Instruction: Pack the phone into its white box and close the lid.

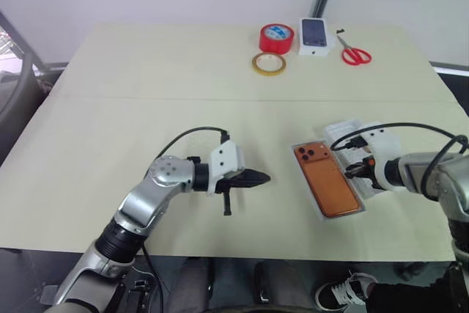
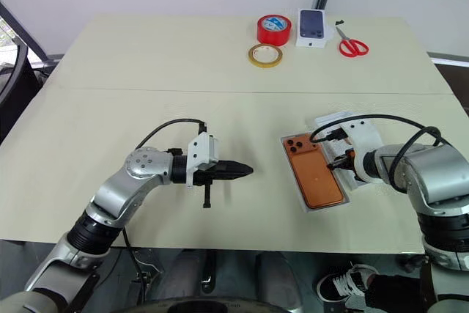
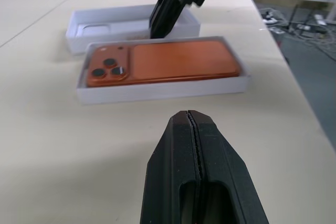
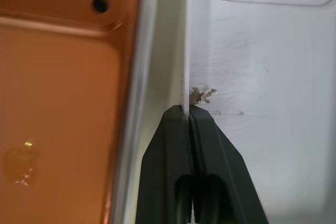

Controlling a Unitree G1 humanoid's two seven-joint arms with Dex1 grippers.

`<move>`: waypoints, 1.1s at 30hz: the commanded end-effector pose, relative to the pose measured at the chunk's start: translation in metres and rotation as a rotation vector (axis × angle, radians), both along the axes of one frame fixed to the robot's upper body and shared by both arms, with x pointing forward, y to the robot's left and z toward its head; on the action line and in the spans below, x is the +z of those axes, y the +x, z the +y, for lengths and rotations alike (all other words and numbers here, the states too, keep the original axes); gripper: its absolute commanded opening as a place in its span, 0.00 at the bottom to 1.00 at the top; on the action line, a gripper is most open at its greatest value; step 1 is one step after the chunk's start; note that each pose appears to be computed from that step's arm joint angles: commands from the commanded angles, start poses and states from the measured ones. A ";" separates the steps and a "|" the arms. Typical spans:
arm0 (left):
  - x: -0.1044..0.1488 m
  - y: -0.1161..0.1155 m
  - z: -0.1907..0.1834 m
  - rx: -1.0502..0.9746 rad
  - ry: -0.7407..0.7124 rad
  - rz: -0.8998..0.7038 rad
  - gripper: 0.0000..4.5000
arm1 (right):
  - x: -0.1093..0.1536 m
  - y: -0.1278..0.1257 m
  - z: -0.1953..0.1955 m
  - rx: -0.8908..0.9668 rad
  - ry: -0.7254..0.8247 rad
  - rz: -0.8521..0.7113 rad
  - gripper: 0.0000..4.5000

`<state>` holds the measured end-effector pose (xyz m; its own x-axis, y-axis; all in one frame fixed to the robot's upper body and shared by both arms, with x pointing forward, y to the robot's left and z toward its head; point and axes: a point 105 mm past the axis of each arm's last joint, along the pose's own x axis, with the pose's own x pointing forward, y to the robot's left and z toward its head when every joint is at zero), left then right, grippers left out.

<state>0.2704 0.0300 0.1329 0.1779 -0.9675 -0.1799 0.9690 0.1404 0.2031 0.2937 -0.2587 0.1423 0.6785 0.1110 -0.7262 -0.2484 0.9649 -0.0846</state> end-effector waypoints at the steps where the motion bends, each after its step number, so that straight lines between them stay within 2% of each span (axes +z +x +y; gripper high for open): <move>1: 0.011 0.014 0.017 0.098 -0.033 -0.024 0.00 | 0.051 0.005 0.004 0.031 0.190 -0.171 0.01; 5: 0.011 0.028 0.035 0.186 -0.037 -0.019 0.00 | 0.072 -0.012 0.043 0.258 0.435 -0.175 0.01; 9: 0.011 0.035 0.041 0.208 -0.035 -0.019 0.00 | 0.077 -0.042 0.093 0.460 0.656 -0.099 0.01; 11: 0.011 0.036 0.042 0.207 -0.032 -0.022 0.00 | 0.068 -0.058 0.115 0.506 0.762 -0.032 0.01; 19: 0.010 0.031 0.026 0.140 -0.025 -0.032 0.00 | 0.027 -0.093 0.142 0.492 0.900 0.090 0.01; 24: 0.006 0.017 -0.001 0.033 -0.022 -0.018 0.00 | 0.012 -0.078 0.129 0.305 0.943 0.066 0.01; 27: 0.003 0.012 -0.014 -0.010 -0.016 -0.018 0.00 | 0.016 -0.067 0.119 0.263 0.909 0.027 0.19; 32: -0.002 0.011 -0.036 -0.053 -0.011 -0.014 0.00 | 0.038 -0.054 0.097 0.251 0.722 -0.041 0.74; 33: -0.002 0.012 -0.041 -0.057 -0.011 -0.017 0.00 | 0.041 -0.052 0.091 0.240 0.669 -0.048 0.74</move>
